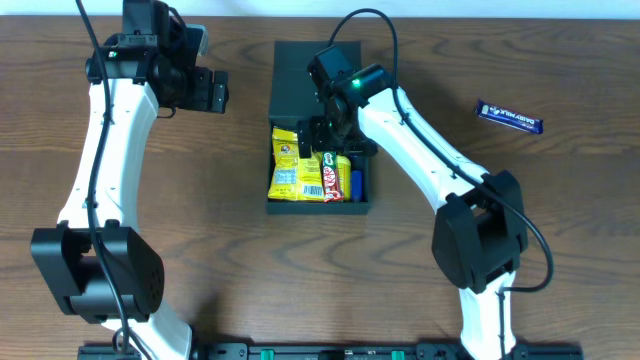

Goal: Pack container
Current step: 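Carry the candy bar into the box and release it, then move the right gripper to the blue candy bar on the right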

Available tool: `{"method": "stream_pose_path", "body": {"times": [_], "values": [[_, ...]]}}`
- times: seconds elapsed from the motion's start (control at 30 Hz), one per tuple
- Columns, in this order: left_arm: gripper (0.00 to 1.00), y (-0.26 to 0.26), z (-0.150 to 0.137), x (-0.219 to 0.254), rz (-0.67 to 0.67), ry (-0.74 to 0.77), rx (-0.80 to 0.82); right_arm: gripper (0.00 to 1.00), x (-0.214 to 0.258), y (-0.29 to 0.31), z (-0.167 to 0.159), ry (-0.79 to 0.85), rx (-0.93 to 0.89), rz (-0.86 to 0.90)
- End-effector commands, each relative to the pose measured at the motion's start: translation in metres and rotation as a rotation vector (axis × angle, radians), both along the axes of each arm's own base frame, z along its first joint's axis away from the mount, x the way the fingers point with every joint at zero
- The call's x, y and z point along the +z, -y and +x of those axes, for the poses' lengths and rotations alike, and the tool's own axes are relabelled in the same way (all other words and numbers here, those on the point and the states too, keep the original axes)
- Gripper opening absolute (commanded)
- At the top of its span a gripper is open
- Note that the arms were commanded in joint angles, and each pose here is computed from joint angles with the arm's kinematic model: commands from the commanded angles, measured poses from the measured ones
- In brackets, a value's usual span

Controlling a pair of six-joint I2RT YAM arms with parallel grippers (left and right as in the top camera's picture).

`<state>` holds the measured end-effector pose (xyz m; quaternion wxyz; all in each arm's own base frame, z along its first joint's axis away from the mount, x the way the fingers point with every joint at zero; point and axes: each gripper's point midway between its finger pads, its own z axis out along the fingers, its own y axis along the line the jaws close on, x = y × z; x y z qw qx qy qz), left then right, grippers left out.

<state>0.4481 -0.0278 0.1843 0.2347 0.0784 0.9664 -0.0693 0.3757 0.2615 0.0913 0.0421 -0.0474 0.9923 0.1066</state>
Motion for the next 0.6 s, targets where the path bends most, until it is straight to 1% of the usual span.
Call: {"method": "stream_pose_path", "body": {"times": [0.0, 0.07, 0.17, 0.27, 0.33, 0.37, 0.43, 0.57], "values": [[0.95, -0.004, 0.002, 0.019, 0.016, 0.049, -0.003, 0.99, 0.009, 0.001, 0.004, 0.019, -0.013, 0.007], [0.95, -0.004, 0.002, 0.019, 0.016, 0.049, -0.003, 0.99, 0.020, 0.005, 0.012, 0.045, -0.027, 0.021], [0.95, -0.004, 0.002, 0.019, 0.016, 0.049, -0.004, 0.99, 0.048, 0.023, 0.033, 0.138, -0.054, 0.018], [0.95, -0.004, 0.002, 0.019, 0.016, 0.050, -0.004, 0.99, 0.072, 0.066, 0.061, 0.258, -0.082, -0.071], [0.95, -0.004, 0.002, 0.019, 0.016, 0.050, -0.003, 0.99, 0.077, 0.104, 0.078, 0.316, -0.046, -0.161], [0.95, -0.004, 0.002, 0.019, 0.016, 0.050, -0.003, 0.99, 0.077, 0.125, 0.085, 0.332, -0.009, -0.220], [0.95, -0.004, 0.002, 0.019, 0.016, 0.050, -0.003, 0.99, 0.073, 0.162, 0.094, 0.332, 0.008, -0.306], [0.95, -0.003, 0.002, 0.019, 0.016, 0.049, -0.003, 0.99, 0.062, 0.228, 0.104, 0.291, -0.036, -0.362]]}}
